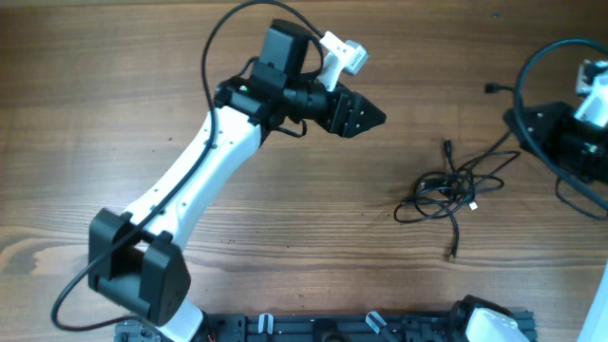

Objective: Untangle cables

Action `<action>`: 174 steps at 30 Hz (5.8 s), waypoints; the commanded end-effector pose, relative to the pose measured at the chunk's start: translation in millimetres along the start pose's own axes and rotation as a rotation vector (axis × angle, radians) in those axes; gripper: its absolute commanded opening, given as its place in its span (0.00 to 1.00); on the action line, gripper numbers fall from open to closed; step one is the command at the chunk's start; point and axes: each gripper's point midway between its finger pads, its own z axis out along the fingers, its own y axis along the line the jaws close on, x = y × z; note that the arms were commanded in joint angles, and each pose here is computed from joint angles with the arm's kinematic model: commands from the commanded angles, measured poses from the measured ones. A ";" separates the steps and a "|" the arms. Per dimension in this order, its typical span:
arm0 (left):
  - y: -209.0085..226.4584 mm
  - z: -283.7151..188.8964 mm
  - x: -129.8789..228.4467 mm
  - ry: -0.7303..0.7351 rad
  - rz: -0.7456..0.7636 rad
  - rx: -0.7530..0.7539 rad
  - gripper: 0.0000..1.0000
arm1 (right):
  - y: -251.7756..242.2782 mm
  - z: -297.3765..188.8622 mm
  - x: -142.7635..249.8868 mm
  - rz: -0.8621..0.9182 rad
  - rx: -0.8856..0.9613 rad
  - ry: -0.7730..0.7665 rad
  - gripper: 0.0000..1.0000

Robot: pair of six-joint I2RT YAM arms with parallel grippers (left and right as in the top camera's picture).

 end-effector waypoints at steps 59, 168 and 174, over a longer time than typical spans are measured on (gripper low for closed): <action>79.0 62.3 85.1 0.291 0.182 -0.121 0.04 | 110.7 68.5 -16.4 -0.047 -0.421 0.117 0.04; 61.1 -126.8 6.6 -0.247 -0.585 -0.612 0.48 | 81.3 152.8 21.3 -0.301 -0.128 0.245 0.04; 21.0 -106.8 -22.3 -0.248 -0.449 -0.343 0.51 | 81.3 149.8 26.8 -0.269 -0.116 0.263 0.04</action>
